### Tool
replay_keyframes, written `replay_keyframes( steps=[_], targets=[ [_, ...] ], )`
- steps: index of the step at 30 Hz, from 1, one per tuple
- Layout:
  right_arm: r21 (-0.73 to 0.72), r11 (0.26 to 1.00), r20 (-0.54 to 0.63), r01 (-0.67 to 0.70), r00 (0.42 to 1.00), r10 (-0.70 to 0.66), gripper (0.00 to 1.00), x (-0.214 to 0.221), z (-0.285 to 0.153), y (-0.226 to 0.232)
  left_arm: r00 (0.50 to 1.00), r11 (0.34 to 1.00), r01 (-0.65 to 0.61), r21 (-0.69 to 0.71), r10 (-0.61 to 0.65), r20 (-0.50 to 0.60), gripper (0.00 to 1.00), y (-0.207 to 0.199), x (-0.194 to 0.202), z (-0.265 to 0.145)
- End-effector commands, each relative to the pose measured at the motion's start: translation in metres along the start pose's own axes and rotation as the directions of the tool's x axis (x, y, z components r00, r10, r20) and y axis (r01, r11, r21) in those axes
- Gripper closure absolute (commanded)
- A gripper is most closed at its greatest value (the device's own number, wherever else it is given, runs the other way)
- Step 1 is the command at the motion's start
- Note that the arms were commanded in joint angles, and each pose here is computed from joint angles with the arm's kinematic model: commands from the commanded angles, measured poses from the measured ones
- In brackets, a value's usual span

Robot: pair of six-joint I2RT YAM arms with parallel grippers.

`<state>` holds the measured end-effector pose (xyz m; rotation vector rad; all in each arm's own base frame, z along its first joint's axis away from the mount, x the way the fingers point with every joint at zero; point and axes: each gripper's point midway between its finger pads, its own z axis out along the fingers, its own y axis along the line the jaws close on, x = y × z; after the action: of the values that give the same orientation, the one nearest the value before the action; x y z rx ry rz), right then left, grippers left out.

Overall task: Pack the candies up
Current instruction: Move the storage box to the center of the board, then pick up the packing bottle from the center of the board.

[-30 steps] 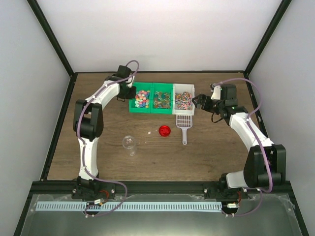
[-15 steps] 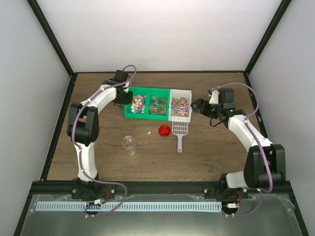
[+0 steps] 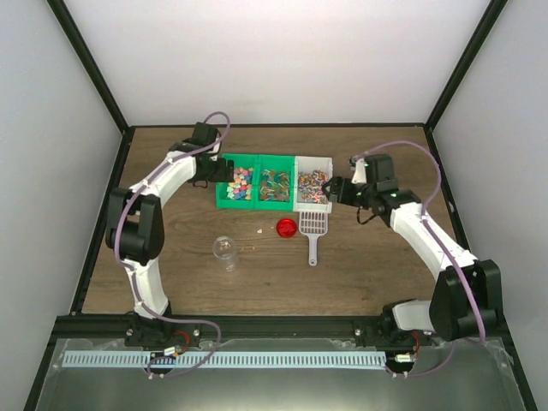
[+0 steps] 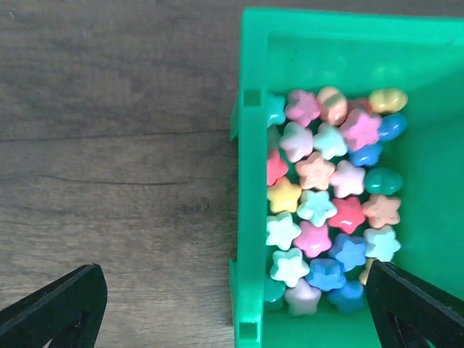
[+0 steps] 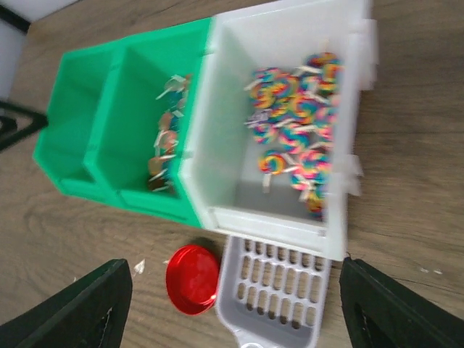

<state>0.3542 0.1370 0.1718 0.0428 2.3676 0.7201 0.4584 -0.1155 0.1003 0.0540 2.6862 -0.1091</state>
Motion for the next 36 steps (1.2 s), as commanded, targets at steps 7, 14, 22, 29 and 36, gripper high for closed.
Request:
replay_keyframes(
  steps=[7,14,22,29,36],
  targets=[
    [0.077,0.972,-0.043,0.223,0.975,-0.22,0.39,0.02,-0.01,0.078,0.951,0.989,0.129,0.073,-0.144,0.275,0.0,0.001,-0.027,-0.104],
    [0.026,0.973,-0.055,0.228,0.972,-0.227,0.45,0.031,-0.005,0.1,0.979,0.997,0.072,0.022,-0.075,0.188,0.0,-0.027,0.045,-0.172],
    [0.034,0.977,-0.077,0.211,0.975,-0.208,0.49,0.034,0.015,0.097,0.987,0.985,0.15,0.08,-0.154,0.045,0.07,-0.033,0.154,-0.19],
    [0.017,0.982,-0.102,0.188,0.977,-0.186,0.55,0.041,0.028,0.097,0.994,0.993,0.091,0.079,-0.087,-0.06,0.19,-0.026,0.189,-0.187],
    [0.018,0.984,-0.117,0.18,0.977,-0.176,0.57,0.047,0.029,0.094,0.992,0.994,0.064,0.092,-0.053,-0.118,0.21,-0.029,0.206,-0.166]
  ],
)
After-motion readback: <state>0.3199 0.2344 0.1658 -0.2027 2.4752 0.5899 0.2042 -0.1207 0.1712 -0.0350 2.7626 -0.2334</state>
